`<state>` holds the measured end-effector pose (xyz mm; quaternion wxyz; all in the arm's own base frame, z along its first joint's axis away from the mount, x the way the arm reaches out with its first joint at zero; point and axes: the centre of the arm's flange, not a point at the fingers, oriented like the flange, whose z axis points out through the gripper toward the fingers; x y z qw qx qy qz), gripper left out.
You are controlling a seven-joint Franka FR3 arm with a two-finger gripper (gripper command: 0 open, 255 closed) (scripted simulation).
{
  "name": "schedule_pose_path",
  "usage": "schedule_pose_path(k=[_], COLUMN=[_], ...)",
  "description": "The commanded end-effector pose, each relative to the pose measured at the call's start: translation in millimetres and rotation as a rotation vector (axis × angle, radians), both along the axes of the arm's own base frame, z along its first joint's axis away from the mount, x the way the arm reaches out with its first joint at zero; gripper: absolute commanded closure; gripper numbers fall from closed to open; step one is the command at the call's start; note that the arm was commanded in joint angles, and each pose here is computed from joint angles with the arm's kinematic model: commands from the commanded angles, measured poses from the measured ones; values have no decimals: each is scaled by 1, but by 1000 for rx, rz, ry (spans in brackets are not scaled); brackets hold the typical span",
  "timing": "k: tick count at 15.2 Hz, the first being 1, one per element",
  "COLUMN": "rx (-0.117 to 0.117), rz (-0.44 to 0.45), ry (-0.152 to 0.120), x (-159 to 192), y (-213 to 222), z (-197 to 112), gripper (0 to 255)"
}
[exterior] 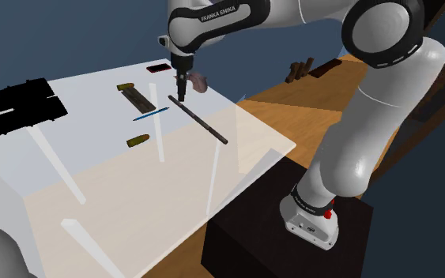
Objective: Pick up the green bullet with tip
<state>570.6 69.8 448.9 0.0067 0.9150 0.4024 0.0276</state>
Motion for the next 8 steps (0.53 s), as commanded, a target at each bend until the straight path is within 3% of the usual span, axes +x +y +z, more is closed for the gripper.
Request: schedule_pose_path(k=[1, 8], rx=[2, 8], rz=[73, 318], ry=[6, 27], x=[12, 49], y=[17, 83], z=[-13, -65], gripper=[0, 0])
